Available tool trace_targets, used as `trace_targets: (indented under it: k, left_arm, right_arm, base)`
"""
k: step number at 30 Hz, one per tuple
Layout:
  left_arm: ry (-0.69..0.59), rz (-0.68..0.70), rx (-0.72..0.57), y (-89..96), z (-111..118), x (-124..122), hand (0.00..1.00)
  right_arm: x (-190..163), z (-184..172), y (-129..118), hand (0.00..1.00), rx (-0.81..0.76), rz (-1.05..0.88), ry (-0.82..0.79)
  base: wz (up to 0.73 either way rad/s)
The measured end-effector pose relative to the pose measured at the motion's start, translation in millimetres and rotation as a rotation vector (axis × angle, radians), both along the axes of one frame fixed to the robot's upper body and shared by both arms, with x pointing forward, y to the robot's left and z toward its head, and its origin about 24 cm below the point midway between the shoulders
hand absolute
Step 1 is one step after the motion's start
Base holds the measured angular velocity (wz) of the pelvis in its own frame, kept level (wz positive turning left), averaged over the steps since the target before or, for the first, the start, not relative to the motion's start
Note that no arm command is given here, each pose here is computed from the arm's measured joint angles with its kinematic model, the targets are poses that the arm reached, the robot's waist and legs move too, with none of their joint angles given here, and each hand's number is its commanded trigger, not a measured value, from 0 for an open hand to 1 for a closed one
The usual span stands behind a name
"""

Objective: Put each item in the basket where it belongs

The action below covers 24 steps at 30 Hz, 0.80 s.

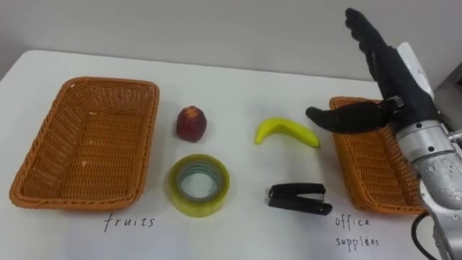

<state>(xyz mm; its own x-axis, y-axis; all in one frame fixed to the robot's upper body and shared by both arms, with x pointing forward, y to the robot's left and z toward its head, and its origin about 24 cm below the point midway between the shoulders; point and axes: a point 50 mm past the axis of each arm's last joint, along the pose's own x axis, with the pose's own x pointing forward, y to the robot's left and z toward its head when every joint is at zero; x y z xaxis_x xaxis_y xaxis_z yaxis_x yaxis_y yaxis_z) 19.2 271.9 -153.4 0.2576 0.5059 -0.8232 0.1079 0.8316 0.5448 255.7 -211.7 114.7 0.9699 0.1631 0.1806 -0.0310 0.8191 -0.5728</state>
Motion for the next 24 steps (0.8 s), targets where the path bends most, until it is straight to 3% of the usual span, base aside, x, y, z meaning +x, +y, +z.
trace_targets:
  k: [24]
  left_arm:
    - [-0.021,-0.006,-0.003,5.1,2.7,11.6,0.00]
  right_arm:
    - [-3.5,-21.7,7.4,0.00,-0.206,0.166,0.257]
  base:
    - [0.01]
